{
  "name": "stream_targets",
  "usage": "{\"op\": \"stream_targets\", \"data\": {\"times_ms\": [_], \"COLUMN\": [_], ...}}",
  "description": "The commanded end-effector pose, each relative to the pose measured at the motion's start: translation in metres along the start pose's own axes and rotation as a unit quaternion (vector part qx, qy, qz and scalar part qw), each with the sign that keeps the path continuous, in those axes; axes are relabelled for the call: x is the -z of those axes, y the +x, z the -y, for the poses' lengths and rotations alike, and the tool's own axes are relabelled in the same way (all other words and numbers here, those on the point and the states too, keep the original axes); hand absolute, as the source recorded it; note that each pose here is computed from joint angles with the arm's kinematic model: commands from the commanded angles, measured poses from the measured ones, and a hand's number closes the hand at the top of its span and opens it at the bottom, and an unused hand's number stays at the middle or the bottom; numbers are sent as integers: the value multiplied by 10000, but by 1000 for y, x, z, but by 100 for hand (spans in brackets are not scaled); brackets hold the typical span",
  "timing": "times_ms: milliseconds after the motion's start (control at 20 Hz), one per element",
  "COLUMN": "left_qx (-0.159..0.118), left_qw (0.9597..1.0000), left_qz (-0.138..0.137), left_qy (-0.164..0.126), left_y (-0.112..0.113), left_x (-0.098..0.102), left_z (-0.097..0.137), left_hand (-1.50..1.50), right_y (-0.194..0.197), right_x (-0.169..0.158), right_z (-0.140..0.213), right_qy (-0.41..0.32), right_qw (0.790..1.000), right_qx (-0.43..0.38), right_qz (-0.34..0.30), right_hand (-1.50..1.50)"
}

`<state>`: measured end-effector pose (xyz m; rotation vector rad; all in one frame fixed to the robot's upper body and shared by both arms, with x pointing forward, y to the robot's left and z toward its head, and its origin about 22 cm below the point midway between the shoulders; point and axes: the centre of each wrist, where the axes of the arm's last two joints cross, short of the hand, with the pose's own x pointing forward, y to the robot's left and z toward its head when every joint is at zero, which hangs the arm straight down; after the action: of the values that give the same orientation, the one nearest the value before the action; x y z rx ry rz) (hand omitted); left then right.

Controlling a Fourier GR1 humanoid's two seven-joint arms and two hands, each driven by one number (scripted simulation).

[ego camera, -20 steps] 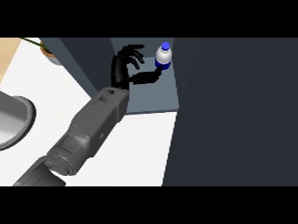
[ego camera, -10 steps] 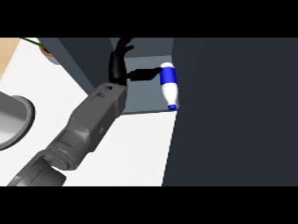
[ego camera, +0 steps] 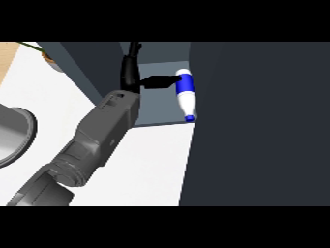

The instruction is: Pick up the bottled water, place it into the cabinet and close the cabinet

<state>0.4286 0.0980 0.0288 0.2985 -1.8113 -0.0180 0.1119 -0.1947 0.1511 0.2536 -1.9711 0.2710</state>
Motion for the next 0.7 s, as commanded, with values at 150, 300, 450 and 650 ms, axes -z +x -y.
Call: {"op": "stream_targets", "data": {"times_ms": [150,300,450,650], "left_qx": [-777,-1395,-1722,-1951], "left_qw": [9944,9827,9755,9706], "left_qz": [387,511,522,446], "left_qy": [-598,-1107,-1266,-1335], "left_y": [15,30,26,26], "left_x": [5,11,7,3], "left_z": [9,15,14,16], "left_hand": [-150,-150,-150,-150], "right_y": [18,15,18,19], "right_x": [-5,-8,-11,-11], "right_z": [7,4,-5,3], "right_qy": [-47,-81,-131,-96], "right_qw": [9999,9998,9999,9999], "right_qx": [114,174,112,36], "right_qz": [14,26,4,41], "right_hand": [-150,-150,-150,-150]}}
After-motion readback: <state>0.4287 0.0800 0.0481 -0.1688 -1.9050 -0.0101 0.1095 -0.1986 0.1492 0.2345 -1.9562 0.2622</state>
